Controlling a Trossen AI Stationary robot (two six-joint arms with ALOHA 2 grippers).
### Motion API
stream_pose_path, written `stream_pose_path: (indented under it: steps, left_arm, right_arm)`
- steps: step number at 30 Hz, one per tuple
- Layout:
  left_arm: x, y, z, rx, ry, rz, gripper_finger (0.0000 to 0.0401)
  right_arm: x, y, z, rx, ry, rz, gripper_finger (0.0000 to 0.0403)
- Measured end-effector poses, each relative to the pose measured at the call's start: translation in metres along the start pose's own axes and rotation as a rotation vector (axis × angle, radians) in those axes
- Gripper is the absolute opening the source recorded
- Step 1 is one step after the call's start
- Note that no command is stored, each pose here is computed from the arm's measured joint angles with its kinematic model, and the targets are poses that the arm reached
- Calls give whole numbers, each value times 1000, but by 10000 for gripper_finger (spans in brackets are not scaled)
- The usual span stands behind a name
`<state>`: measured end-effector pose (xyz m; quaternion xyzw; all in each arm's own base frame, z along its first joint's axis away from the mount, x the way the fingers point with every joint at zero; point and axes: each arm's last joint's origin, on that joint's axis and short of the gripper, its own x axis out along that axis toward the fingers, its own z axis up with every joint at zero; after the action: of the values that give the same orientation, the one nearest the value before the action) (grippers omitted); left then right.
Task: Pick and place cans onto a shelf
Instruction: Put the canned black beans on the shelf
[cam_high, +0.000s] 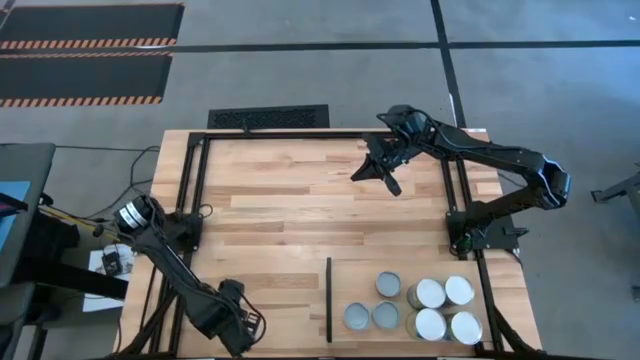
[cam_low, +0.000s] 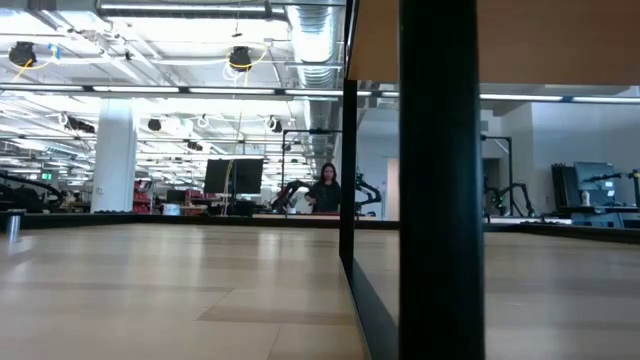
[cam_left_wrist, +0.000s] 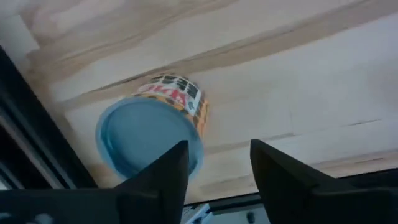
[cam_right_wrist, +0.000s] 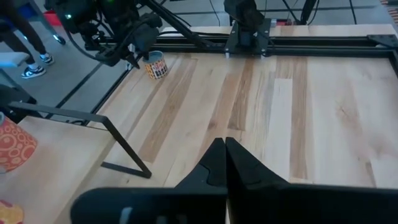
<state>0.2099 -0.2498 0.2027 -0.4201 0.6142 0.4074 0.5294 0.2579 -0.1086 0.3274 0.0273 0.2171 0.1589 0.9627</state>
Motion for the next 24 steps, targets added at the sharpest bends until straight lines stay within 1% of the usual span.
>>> stream_pose_path:
  steps: [3, 5, 7, 10, 14, 17, 18, 20, 24]
  left_arm:
    - [1, 3, 1, -36, -15, 21, 162]
    - [6, 7, 4, -52, -31, 59, 155]
    - [11, 7, 5, -49, -25, 50, 142]
    - [17, 7, 5, -22, -10, 22, 113]
    - [18, 4, 4, 32, 10, -9, 65]
    - [15, 5, 5, 106, 5, -30, 20]
    - [11, 6, 7, 133, -24, -52, 11]
    - [-2, 8, 16, 148, -83, -109, 8]
    - [-46, 17, 47, 189, -265, -275, 4]
  right_arm:
    - [0, 0, 0, 1, 0, 1, 5]
    - [0, 0, 0, 1, -1, 1, 4]
    - [0, 0, 0, 1, 0, 0, 4]
    - [0, 0, 0, 4, -1, 0, 6]
    - [0, 0, 0, 11, -2, 0, 5]
    - [0, 0, 0, 12, -2, -2, 4]
    - [0, 0, 0, 12, -1, -3, 4]
    - [0, 0, 0, 15, 5, -13, 6]
    - [-4, 0, -1, 35, 18, -39, 4]
